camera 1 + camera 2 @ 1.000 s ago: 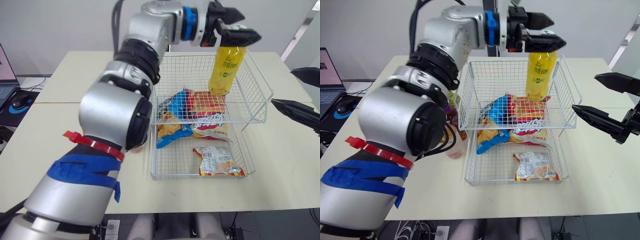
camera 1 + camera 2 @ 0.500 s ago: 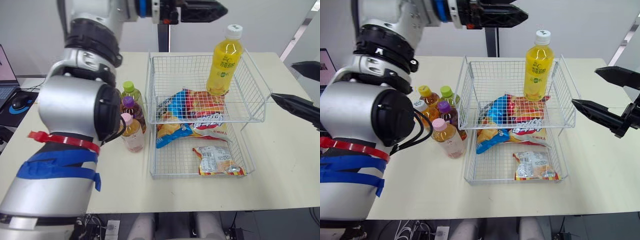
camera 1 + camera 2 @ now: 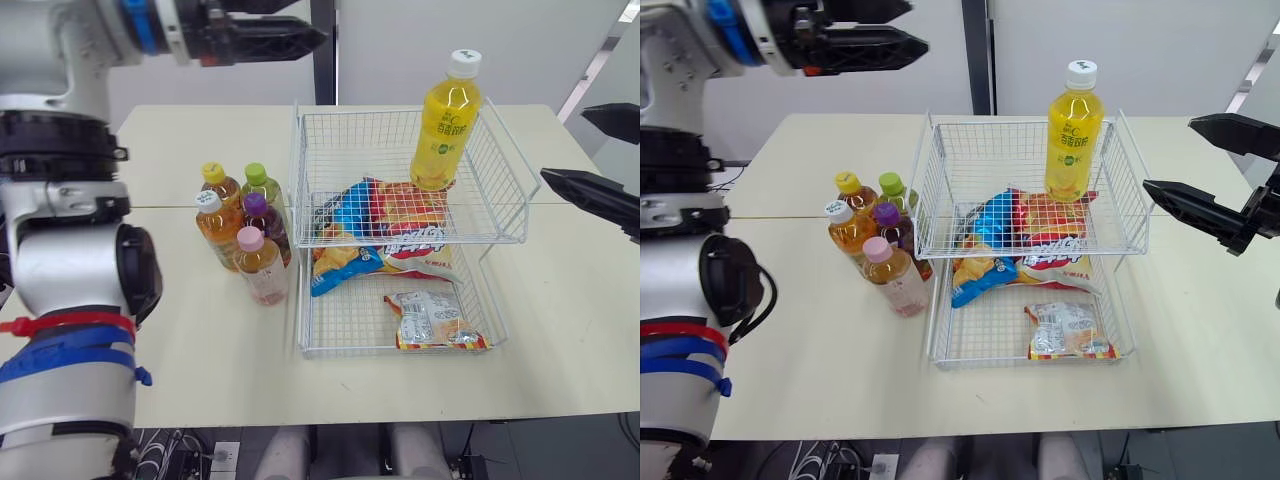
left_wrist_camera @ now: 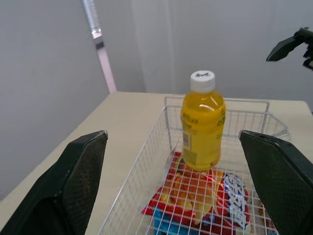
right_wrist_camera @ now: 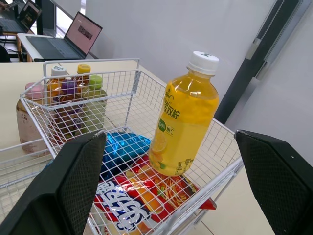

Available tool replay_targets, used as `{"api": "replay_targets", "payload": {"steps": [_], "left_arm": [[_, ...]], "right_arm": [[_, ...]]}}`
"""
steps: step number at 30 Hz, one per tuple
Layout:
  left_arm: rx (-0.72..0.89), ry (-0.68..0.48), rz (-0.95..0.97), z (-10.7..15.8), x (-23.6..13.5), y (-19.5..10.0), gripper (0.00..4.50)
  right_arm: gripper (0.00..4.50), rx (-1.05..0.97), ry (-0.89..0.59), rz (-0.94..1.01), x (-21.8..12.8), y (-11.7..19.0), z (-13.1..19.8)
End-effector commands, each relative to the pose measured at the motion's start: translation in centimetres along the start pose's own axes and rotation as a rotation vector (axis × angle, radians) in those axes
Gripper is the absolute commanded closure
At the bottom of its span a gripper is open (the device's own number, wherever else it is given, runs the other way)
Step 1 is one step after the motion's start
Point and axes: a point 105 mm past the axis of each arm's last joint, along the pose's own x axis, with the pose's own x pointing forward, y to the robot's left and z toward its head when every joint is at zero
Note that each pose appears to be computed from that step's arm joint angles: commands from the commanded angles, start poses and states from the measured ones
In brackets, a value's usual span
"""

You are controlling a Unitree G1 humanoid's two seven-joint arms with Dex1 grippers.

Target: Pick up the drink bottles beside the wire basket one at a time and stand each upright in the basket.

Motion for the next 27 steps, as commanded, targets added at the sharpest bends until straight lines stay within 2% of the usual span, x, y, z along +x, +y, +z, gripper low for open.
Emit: {"api": "replay_targets", "payload": {"steps": [1,8,12,17,22,27], "left_arm": [[0.035,-0.020,0.124,0.9,-3.6,0.3,0.02],[0.017,0.053,0.359,-1.8,-10.7,0.7,0.02],[-0.037,0.126,0.510,-5.0,-15.0,0.7,0.02],[-0.096,0.223,0.604,-9.2,-19.1,-1.5,0.02],[-0.144,0.269,0.666,-12.4,-21.6,-3.8,0.02],[-0.200,0.282,0.672,-14.7,-21.6,-6.2,0.02]], "right_arm": [[0.00,-0.055,-0.039,0.023,0.1,-0.1,1.6],[0.00,-0.043,-0.037,0.125,1.3,0.3,1.7],[0.00,-0.042,-0.044,0.196,2.2,0.7,1.6],[0.00,-0.037,-0.033,0.275,2.9,1.2,1.3],[0.00,-0.029,-0.019,0.336,3.3,1.5,0.9],[0.00,-0.008,-0.012,0.419,3.9,2.4,0.5]]}}
